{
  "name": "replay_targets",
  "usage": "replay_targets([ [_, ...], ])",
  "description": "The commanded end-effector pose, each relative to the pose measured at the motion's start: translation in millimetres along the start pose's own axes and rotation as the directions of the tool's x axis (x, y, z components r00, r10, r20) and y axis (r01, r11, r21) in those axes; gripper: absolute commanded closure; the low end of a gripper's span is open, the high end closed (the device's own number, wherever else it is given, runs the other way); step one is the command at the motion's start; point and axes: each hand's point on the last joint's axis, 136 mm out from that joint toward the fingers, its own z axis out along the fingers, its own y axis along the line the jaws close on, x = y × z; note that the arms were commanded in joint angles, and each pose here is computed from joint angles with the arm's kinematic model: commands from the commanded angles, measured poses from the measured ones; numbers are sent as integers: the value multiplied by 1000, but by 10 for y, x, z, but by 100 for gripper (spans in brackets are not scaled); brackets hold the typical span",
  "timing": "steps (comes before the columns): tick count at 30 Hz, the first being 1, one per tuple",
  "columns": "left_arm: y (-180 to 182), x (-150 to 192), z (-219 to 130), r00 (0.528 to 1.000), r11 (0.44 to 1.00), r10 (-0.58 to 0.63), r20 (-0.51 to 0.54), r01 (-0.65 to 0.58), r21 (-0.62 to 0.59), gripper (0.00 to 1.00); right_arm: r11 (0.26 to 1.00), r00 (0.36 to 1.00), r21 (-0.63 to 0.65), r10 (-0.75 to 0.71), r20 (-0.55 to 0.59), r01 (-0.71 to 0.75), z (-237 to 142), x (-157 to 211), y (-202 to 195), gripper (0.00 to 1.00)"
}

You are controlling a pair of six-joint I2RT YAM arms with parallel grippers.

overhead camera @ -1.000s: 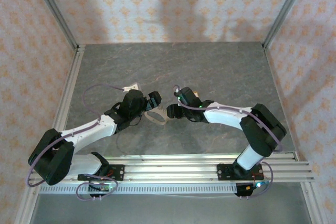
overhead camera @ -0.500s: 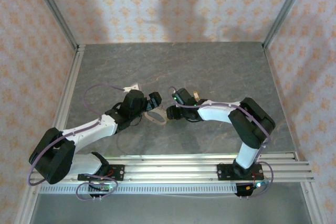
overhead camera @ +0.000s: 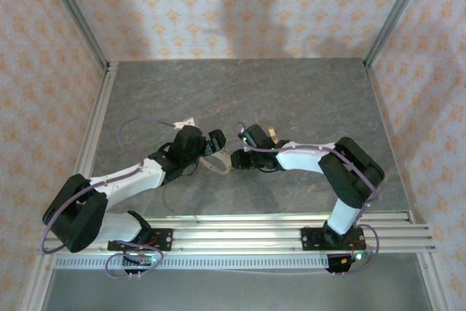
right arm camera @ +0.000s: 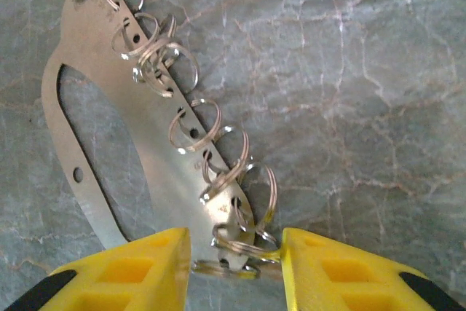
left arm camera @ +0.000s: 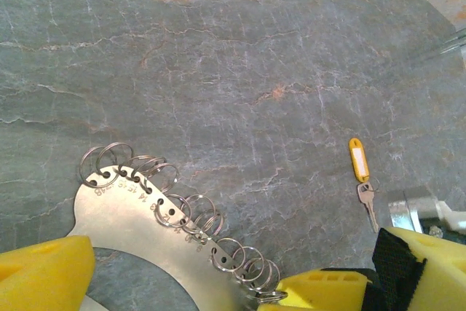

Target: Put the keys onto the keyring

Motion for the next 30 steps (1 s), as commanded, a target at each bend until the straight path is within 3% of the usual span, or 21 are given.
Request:
replay_targets([
  [1, -115, -63, 6, 1000, 1000, 8, 18, -9, 24, 0, 999, 1000, -44, 5, 26, -3, -84, -23, 112, 63],
  [24, -164, -51, 22, 1000, 999, 20, 13, -21, 27, 0, 999, 1000, -48, -1, 17, 2, -88, -22, 151, 66],
  [30, -155, -39, 10, 1000, 999, 23, 9, -24, 26, 0, 1000, 998, 12, -9, 59, 8, -277, -44, 106, 53],
])
